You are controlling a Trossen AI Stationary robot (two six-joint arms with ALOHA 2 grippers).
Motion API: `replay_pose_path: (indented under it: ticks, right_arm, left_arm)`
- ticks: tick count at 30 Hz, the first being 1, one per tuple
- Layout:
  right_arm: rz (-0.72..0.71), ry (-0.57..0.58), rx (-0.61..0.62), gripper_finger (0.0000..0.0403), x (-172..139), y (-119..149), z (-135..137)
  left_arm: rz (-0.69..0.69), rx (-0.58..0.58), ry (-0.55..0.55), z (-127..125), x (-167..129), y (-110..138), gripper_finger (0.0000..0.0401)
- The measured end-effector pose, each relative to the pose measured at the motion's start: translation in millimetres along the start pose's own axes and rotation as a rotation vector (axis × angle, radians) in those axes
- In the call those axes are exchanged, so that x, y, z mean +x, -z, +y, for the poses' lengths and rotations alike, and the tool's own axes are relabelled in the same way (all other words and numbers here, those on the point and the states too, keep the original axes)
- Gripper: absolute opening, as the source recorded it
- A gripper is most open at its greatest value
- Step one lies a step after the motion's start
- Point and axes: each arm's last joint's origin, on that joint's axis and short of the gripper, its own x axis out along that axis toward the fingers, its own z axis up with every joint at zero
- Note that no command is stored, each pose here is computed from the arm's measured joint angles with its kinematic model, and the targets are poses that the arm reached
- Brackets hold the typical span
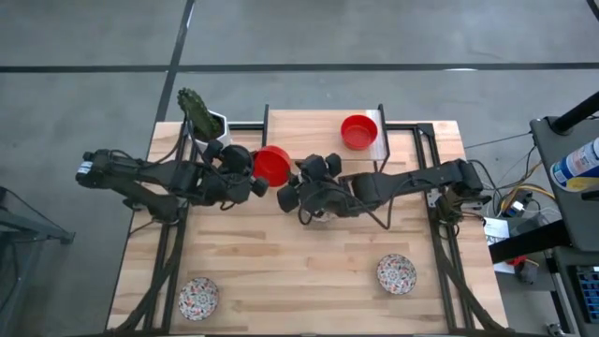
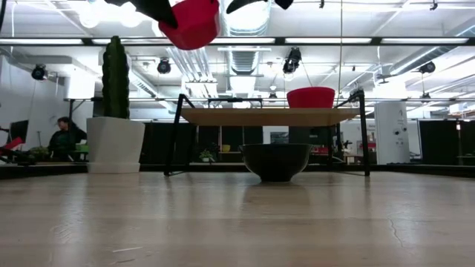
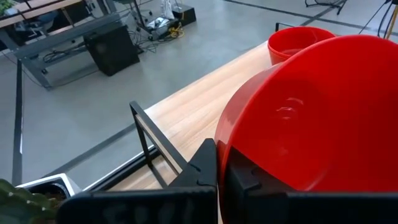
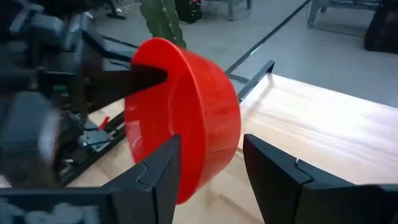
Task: Pick & Place Mini bowls
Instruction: Stack the red bowl on the red bowl on the shelf
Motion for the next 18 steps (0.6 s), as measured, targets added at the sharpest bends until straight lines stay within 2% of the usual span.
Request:
replay_pose_path:
  ticks: [5, 12, 18]
  right_arm:
    - [0.013, -0.002, 0.015, 0.0130, 7, -7, -7]
    - [0.079, -0.037, 0.027, 0.0025, 19, -13, -16]
    - [0.112, -0.037, 0.030, 0.0012, 21, -15, -21]
  left_arm:
    - [-0.001, -0.002, 0.010, -1, 0, -1, 0.0000]
    - [-0.014, 0.028, 0.020, -2, 0, -3, 0.0000]
    - [-0.023, -0.020, 0.043, 2, -3, -7, 0.0013]
